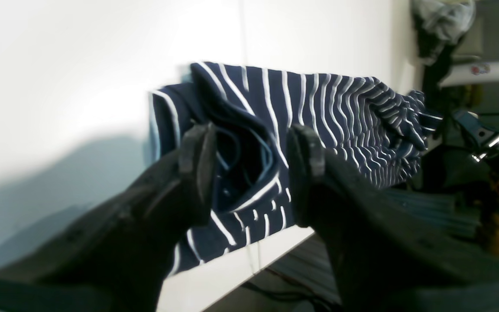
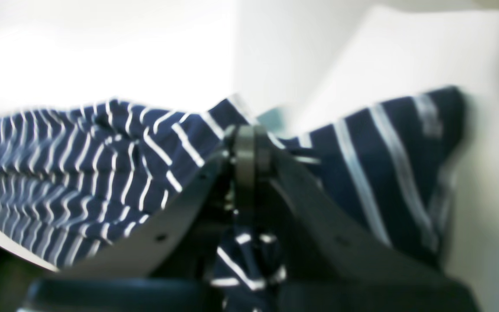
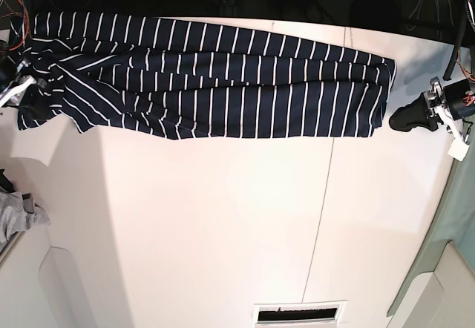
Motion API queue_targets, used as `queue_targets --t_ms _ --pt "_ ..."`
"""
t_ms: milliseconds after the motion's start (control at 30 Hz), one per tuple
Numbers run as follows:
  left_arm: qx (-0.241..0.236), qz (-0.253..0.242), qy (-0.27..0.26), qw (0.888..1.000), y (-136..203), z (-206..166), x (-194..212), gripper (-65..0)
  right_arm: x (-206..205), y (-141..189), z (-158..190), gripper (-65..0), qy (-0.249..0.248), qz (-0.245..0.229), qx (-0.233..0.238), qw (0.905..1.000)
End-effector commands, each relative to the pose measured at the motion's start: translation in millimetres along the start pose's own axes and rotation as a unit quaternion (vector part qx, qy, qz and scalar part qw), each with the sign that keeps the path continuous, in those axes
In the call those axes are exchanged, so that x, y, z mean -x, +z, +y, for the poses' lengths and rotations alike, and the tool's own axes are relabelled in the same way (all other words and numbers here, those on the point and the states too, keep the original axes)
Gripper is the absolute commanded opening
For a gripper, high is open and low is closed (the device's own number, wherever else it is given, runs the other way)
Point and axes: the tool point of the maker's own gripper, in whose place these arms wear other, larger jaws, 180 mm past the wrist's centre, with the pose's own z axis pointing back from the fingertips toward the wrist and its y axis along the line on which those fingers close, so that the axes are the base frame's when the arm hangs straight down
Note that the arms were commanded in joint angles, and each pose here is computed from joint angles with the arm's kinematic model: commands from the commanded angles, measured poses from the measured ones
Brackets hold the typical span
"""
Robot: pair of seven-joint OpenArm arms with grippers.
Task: Layout the t-shirt on the table in an organized manner, then fold the t-shirt properly
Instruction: 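Grasp both ends of the long folded strip with both grippers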
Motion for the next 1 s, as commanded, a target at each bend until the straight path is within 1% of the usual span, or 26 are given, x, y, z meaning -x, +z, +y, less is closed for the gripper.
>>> queue_targets --t_ms 0,33,133,233,333,500,700,800,900,967 --pt "0.001 -0.018 -0.015 1.0 8.2 -2.4 -14.7 -33.3 -12.0 -1.1 4.0 -65.0 0.021 -0.016 -0.003 0.9997" --pt "-0.001 -0.017 -0.016 1.0 8.2 -1.7 -14.1 -31.8 -5.9 -6.8 8.7 -65.0 0.03 -0.007 -0.004 0.9995" --pt "-0.016 -0.014 -0.021 1.0 8.3 3.5 -13.4 -30.5 10.0 -21.5 23.5 -65.0 0.046 0.011 -0.011 0.9988" --pt "-0.042 -0.006 -0.032 0.999 8.6 13.3 -10.7 -30.5 25.8 -33.4 33.0 -65.0 0.042 0.029 -0.015 0.9986" --pt "-0.062 -0.003 -0.04 0.997 9.3 20.6 -9.2 -30.5 39.3 -39.9 35.9 -65.0 0.025 0.038 -0.019 0.9988" --pt "-0.059 -0.002 -0.037 0.998 4.9 19.0 -6.2 -30.5 46.5 -43.0 32.9 -65.0 0.01 0.038 -0.017 0.9991" --pt "-0.036 -0.019 -0.029 0.999 -0.2 9.5 -11.2 -30.5 49.5 -43.2 30.1 -65.0 0.017 0.046 -0.011 0.9988" --pt "-0.034 -0.021 -0.032 0.999 -0.5 7.7 -13.4 -30.5 49.4 -43.2 30.2 -65.0 0.016 0.045 -0.011 0.9988" --pt "-0.038 -0.008 -0.035 0.999 -1.1 8.4 -9.2 -30.5 48.8 -43.2 30.2 -65.0 0.016 0.044 -0.011 0.9989" --pt "-0.055 0.01 -0.044 0.997 -2.9 14.1 -2.5 -30.5 48.6 -43.3 30.2 -65.0 0.017 0.043 -0.011 0.9989"
